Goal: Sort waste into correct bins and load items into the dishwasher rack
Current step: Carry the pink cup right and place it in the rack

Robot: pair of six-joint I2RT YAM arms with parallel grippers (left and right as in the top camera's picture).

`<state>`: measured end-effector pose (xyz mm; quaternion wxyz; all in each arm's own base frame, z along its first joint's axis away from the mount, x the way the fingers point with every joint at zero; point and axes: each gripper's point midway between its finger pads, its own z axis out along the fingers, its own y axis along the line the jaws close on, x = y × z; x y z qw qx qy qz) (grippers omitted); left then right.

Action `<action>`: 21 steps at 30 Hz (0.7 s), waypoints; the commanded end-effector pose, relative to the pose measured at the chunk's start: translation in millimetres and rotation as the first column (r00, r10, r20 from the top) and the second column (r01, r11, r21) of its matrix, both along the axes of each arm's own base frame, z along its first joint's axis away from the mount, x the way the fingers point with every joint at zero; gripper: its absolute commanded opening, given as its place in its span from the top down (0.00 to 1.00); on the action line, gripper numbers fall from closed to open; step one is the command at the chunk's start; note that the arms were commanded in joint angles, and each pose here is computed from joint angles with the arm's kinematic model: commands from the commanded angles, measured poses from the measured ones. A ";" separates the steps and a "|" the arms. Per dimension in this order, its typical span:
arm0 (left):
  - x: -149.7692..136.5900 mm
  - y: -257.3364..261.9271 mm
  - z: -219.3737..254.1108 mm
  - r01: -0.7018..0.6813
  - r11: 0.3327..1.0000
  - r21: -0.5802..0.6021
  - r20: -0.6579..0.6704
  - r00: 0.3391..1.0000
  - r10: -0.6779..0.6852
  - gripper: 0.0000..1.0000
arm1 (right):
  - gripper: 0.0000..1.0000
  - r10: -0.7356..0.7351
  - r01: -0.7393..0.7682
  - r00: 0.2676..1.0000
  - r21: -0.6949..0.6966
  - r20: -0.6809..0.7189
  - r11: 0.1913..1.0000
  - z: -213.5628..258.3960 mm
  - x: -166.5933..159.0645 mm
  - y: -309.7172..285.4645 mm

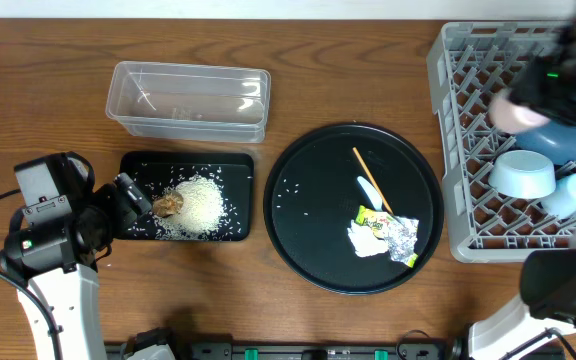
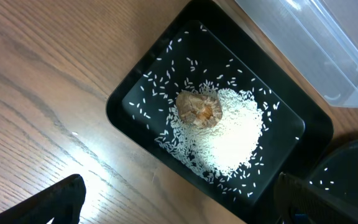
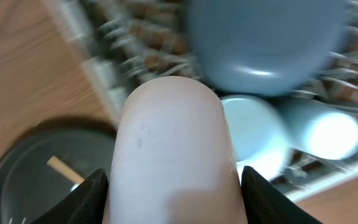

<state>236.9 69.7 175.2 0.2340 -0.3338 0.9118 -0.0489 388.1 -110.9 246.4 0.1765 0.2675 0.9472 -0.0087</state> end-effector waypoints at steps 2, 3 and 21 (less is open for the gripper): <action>2.0 2.6 7.1 0.011 1.000 0.018 0.015 1.000 -0.011 0.02 | 0.94 -0.153 0.153 0.988 -0.013 0.001 0.988 0.5 -22.6 -64.6; 2.0 2.6 7.1 0.011 1.000 0.018 0.015 1.000 -0.011 0.02 | 0.94 -0.192 0.192 0.981 -0.009 0.006 0.981 -0.1 -28.1 -79.5; 2.1 2.7 7.2 0.011 1.000 0.018 0.015 1.000 -0.011 0.02 | 0.58 -0.405 0.407 0.911 0.008 -0.078 0.913 -47.6 -76.7 -173.7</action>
